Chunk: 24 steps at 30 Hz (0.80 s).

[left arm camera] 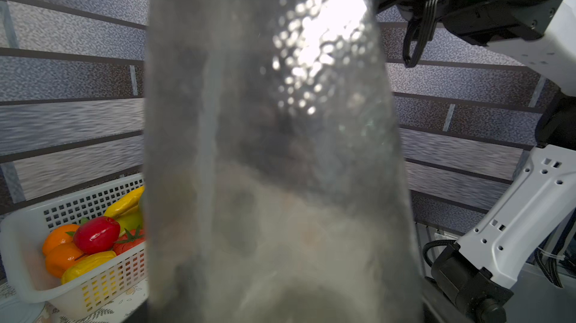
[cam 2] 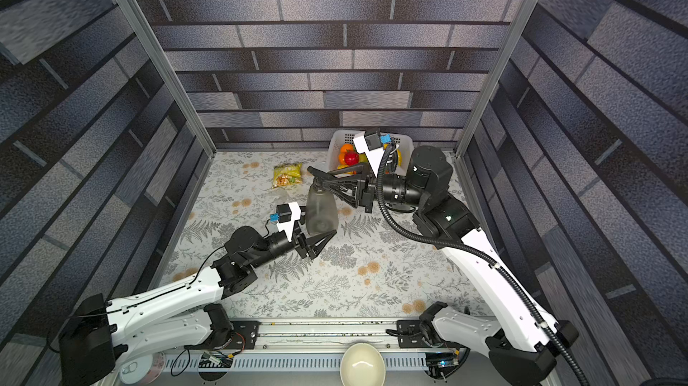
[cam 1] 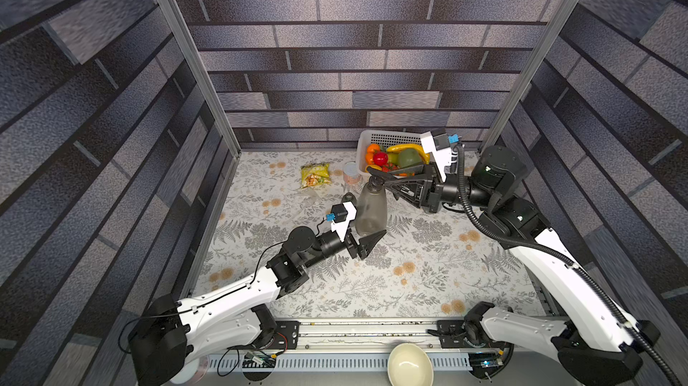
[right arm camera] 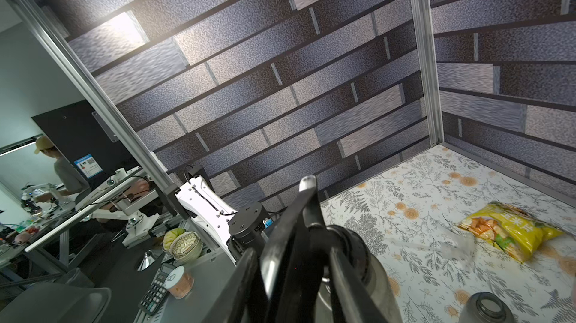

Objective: Attach spray nozzles to spray bottles
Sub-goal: Screw the spray nozzle on the spray bottle.

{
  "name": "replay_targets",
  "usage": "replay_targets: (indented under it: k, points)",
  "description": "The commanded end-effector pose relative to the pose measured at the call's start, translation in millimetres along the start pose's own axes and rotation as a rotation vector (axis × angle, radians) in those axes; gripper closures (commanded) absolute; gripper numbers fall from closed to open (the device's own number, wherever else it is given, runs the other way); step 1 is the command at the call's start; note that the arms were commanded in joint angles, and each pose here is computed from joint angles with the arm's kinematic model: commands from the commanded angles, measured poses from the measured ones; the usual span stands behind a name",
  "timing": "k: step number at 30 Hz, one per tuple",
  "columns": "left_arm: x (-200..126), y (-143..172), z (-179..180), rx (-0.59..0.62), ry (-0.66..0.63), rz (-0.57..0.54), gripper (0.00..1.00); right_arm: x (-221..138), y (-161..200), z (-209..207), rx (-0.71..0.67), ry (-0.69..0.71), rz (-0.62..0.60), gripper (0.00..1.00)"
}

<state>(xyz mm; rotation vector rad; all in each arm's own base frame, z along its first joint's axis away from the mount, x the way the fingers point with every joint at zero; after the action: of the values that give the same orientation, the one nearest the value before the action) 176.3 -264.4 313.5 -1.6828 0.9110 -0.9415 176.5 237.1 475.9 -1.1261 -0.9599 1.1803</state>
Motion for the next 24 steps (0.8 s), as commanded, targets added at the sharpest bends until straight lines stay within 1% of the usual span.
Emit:
replay_targets:
  k: [1, 5, 8, 12, 18, 24]
  points:
    - [3, -27, -13, 0.018, 0.059, -0.085, 0.32, 1, 14, -10, -0.011, 0.112, 0.075, 0.62]
    - [6, -23, -20, 0.045, 0.070, -0.047, 0.32, -2, 12, -12, -0.032, 0.166, 0.059, 0.64]
    - [8, -18, -24, 0.078, 0.076, -0.018, 0.32, -1, 9, -14, -0.035, 0.200, 0.073, 0.69]
    - [9, -13, -23, 0.083, 0.069, -0.004, 0.32, -2, 8, -11, -0.031, 0.192, 0.086, 0.72]
    - [8, -11, -23, 0.088, 0.068, 0.001, 0.32, -4, 19, -10, -0.009, 0.198, 0.145, 0.75]
    - [7, -15, -21, 0.094, 0.059, -0.021, 0.32, -14, 19, -3, -0.032, 0.209, 0.107, 0.75]
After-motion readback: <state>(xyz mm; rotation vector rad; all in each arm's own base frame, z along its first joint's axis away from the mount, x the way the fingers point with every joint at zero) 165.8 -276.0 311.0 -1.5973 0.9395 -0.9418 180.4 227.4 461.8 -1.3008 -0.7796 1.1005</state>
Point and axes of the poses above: each gripper's point midway between its finger pads, its own x axis out along the fingers, its own z axis along the line the jaws close on, y = z × x, the point moved 5 cm from there along -x, back along the fingers, and after that the axes turned 10 degrees about -x, right-handed, at the moved point
